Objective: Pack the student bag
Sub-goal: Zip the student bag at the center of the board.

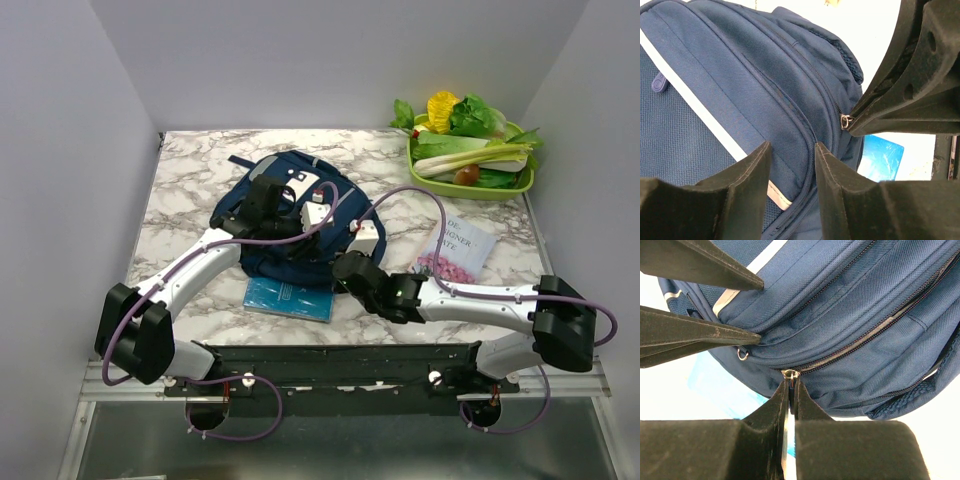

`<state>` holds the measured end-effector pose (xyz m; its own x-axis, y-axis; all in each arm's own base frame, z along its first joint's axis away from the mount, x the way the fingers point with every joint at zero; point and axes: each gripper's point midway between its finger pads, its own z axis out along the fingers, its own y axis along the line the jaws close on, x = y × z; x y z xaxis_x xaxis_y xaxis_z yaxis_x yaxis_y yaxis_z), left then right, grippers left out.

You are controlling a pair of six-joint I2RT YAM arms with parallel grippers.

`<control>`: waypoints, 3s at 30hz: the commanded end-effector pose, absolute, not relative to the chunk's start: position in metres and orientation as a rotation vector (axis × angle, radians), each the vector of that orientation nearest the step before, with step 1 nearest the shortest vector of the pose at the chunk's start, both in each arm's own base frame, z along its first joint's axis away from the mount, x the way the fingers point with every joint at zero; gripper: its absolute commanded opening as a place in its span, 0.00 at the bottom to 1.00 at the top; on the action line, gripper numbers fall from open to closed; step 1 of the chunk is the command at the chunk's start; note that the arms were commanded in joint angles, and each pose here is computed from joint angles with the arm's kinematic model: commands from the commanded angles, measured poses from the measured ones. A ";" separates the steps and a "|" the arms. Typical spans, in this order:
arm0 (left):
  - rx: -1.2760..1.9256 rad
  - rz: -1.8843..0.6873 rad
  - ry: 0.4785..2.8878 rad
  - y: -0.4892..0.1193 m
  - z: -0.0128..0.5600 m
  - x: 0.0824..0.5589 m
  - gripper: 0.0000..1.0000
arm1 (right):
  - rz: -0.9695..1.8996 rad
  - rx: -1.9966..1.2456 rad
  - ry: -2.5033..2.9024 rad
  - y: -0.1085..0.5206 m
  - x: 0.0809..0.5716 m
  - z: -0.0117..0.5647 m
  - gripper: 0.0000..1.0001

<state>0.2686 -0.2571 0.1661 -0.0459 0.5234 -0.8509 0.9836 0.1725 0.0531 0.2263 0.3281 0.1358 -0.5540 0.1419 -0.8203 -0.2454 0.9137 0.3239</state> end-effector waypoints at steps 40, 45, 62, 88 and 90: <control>1.781 -0.702 1.639 -0.229 0.165 0.195 0.00 | 0.347 -0.042 2.096 0.232 0.279 0.133 0.01; 1.894 -0.699 1.575 -0.216 0.164 0.176 0.00 | 0.319 -0.078 2.107 0.223 0.296 0.130 0.01; 1.702 -0.699 1.684 -0.200 0.165 0.187 0.00 | 0.397 -0.158 2.069 0.239 0.331 0.128 0.01; 1.107 -0.430 1.777 -0.303 0.185 0.297 0.50 | 0.714 -0.197 2.001 0.269 0.303 0.143 0.01; 1.167 -0.378 1.747 -0.306 0.180 0.298 0.48 | 0.720 -0.193 2.005 0.269 0.302 0.141 0.01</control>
<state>0.2730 -0.3047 0.1723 -0.1832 0.4867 -0.8541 0.8842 0.4613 0.0732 0.3058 0.2548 0.1219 -0.5470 0.1096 -0.8300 -0.3550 0.8675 0.3484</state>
